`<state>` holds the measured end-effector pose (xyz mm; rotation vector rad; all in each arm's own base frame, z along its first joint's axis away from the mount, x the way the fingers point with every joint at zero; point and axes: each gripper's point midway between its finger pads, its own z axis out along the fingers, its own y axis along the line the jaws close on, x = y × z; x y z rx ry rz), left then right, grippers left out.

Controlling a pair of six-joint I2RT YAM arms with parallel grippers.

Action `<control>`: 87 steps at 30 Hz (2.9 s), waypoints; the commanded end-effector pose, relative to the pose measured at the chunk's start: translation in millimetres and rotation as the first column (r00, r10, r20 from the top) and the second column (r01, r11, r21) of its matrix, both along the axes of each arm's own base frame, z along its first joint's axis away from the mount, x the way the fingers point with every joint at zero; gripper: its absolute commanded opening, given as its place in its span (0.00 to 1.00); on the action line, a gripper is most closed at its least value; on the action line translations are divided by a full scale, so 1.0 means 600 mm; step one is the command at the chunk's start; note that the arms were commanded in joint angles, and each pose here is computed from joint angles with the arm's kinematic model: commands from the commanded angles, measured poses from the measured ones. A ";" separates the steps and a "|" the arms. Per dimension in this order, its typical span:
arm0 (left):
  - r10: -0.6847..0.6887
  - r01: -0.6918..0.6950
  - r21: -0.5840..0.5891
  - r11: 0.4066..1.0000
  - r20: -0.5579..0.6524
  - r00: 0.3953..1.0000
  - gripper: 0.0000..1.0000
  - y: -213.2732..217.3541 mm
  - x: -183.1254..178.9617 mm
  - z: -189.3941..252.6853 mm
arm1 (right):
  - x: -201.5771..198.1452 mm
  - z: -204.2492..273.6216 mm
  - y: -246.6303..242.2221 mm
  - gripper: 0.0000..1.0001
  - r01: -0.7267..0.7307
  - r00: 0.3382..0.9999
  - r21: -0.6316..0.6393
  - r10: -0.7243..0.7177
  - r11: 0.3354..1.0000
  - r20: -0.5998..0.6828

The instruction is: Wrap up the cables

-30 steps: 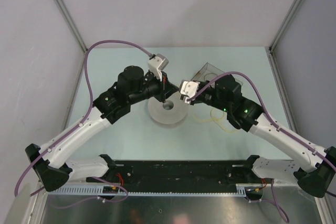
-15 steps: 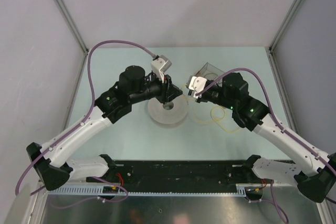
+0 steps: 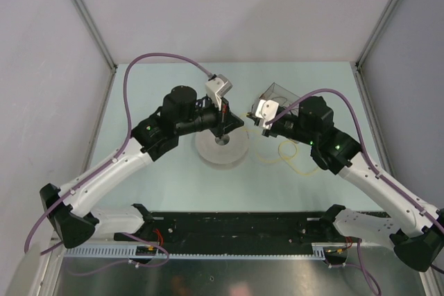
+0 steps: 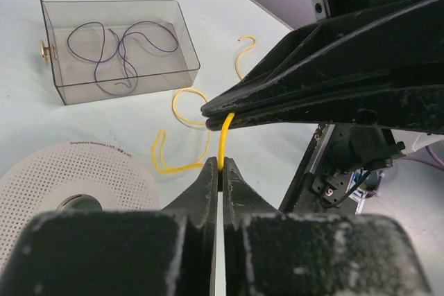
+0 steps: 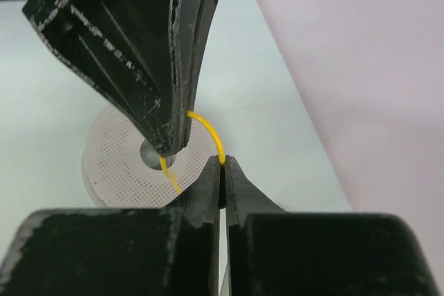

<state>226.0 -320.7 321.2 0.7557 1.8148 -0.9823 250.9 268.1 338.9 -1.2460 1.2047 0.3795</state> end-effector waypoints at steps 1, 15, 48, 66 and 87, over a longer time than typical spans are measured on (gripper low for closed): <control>0.012 -0.001 -0.119 0.993 0.090 0.996 0.00 0.012 -0.010 0.078 | -0.010 -0.022 -0.008 0.00 -0.022 0.999 -0.014 0.021 1.000 -0.048; 0.071 -0.060 -0.139 0.988 0.077 0.994 0.00 0.021 0.004 0.080 | -0.019 -0.026 -0.022 0.51 -0.007 0.999 -0.018 0.007 1.000 -0.047; 0.085 -0.101 -0.212 0.972 -0.085 0.993 0.00 0.009 0.005 0.087 | -0.003 0.056 0.004 0.59 0.149 0.924 0.110 -0.178 0.983 0.337; 0.078 -0.115 -0.239 0.964 -0.158 0.984 0.00 0.013 0.011 0.086 | 0.007 0.026 0.006 0.01 0.196 0.899 0.033 -0.193 0.980 0.392; 0.020 -0.058 -0.257 0.965 -0.149 0.989 0.00 0.006 -0.002 0.092 | 0.029 0.007 -0.024 0.18 0.207 0.934 0.046 -0.212 0.977 0.289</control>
